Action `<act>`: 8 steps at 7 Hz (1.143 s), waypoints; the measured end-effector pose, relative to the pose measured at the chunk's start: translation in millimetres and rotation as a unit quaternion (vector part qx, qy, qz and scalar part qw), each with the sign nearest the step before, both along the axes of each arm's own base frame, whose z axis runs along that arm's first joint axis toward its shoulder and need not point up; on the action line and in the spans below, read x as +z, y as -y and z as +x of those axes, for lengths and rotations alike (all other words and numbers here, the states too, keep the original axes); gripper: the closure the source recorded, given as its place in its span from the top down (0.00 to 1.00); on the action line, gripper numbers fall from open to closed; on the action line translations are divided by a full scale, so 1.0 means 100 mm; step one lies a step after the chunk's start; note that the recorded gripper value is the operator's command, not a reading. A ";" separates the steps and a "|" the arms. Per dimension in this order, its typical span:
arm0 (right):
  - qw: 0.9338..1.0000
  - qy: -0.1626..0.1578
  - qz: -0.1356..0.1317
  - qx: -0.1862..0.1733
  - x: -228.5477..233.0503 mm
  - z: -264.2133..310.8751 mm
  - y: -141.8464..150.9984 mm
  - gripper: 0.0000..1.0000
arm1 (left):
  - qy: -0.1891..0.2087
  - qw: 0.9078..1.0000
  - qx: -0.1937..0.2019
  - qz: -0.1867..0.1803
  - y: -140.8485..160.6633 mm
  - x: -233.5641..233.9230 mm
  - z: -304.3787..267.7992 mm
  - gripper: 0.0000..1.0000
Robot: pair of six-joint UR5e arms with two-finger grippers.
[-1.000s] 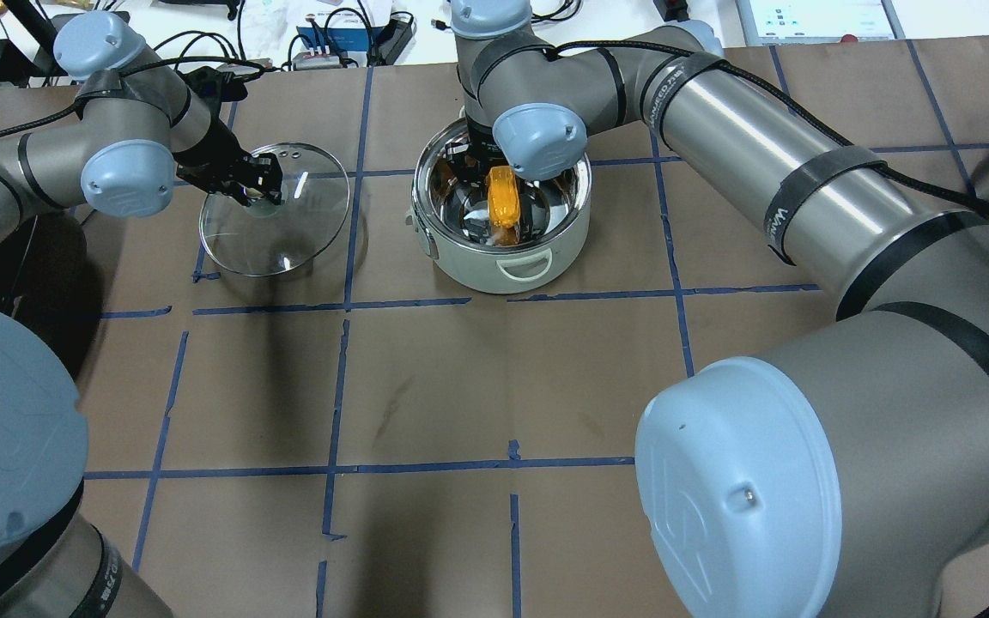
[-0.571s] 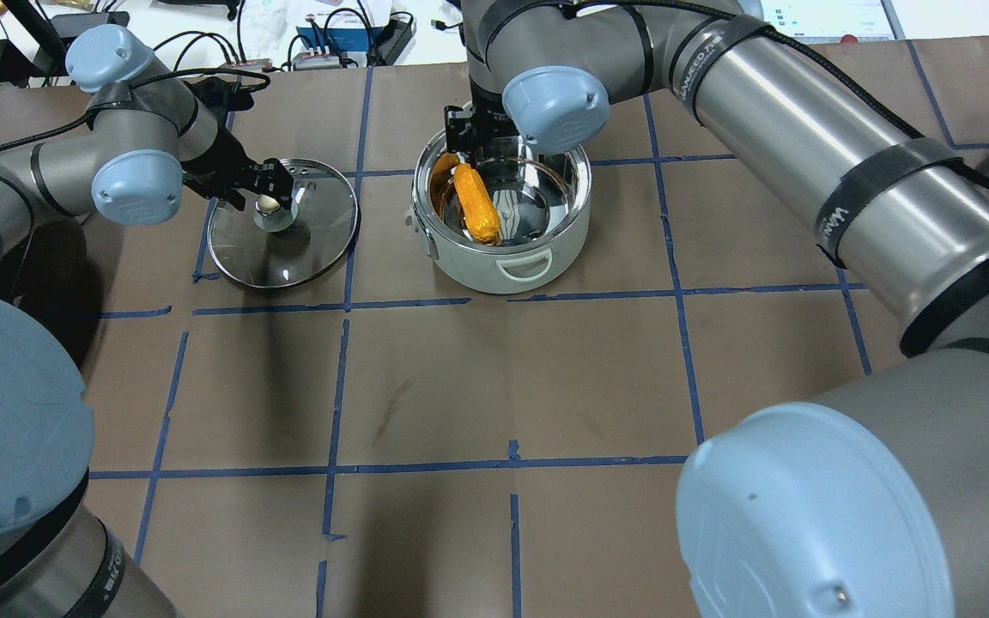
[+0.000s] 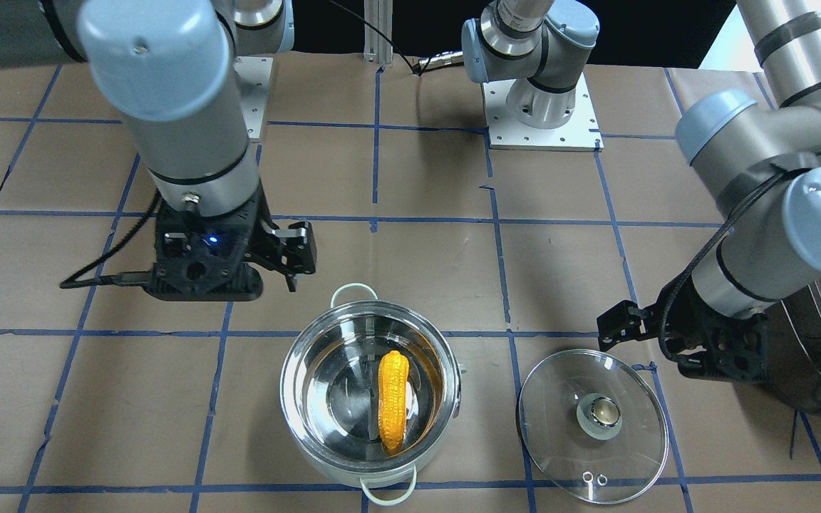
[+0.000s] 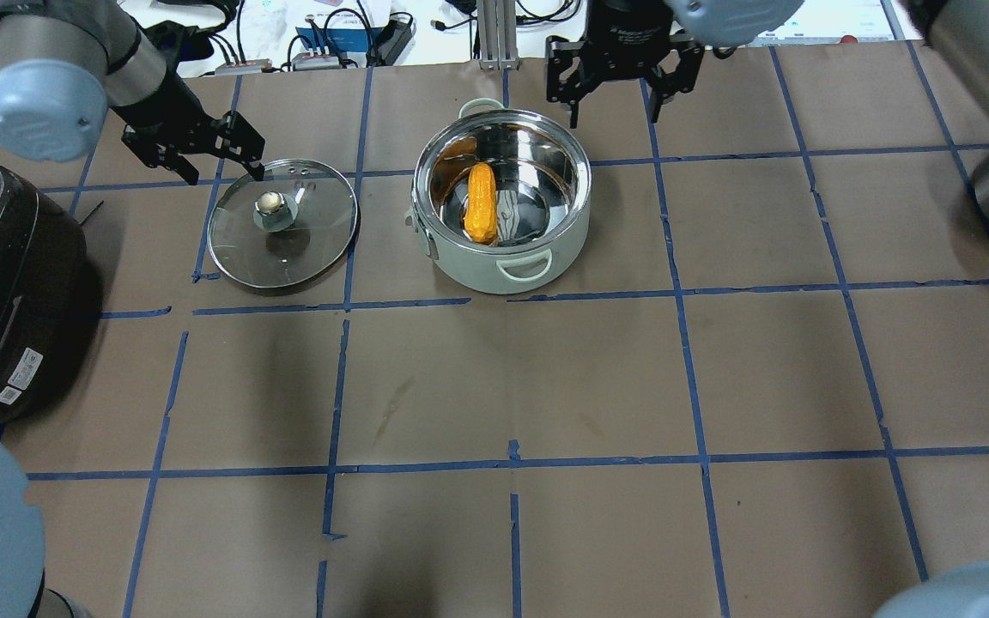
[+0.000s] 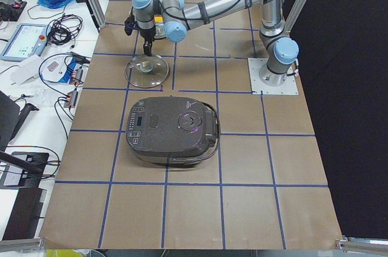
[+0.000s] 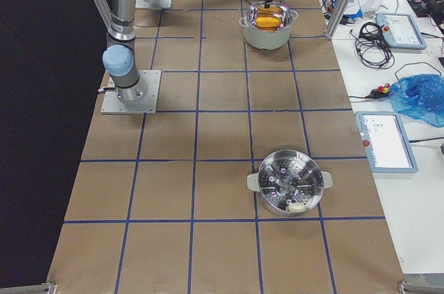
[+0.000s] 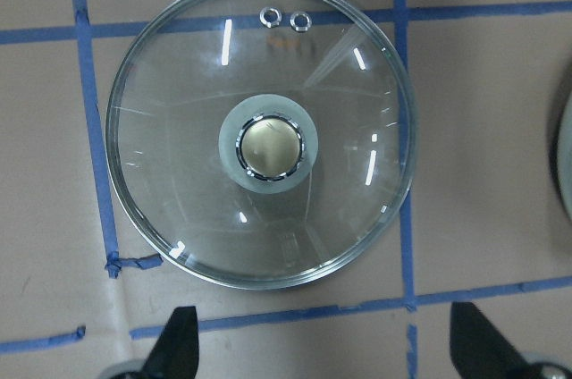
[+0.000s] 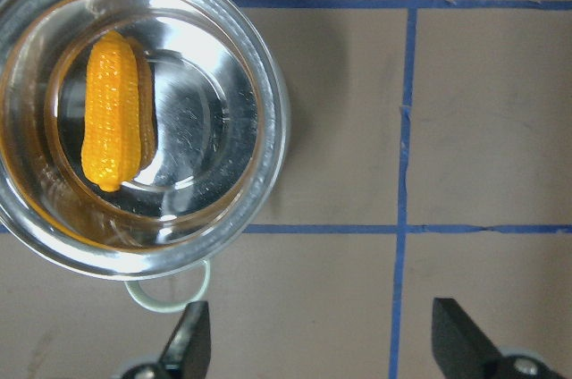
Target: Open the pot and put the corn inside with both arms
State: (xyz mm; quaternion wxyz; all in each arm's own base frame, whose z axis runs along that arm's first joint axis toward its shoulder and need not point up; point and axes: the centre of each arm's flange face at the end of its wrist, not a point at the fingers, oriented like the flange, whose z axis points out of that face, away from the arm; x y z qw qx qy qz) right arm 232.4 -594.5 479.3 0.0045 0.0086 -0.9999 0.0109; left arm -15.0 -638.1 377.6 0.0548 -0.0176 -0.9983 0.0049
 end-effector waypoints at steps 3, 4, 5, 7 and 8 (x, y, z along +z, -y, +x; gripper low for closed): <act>1.000 0.000 0.020 -0.009 0.13 -0.60 -0.62 0.88 | 0.000 1.000 0.004 0.010 -0.47 0.95 -0.57 1.00; 1.000 0.000 0.022 -0.011 0.10 -0.67 -0.69 0.89 | 0.007 1.000 0.000 0.011 -0.60 1.08 -0.68 1.00; 1.000 0.000 0.023 -0.011 0.10 -0.69 -0.72 0.99 | 0.024 1.000 -0.002 0.015 -0.68 1.13 -0.72 1.00; 1.000 -0.001 0.020 -0.009 0.12 -0.70 -0.73 1.00 | 0.044 0.999 -0.002 0.017 -0.78 1.16 -0.80 1.00; 1.000 -0.001 0.019 -0.010 0.13 -0.70 -0.73 1.00 | 0.047 0.999 -0.002 0.019 -0.81 1.15 -0.81 1.00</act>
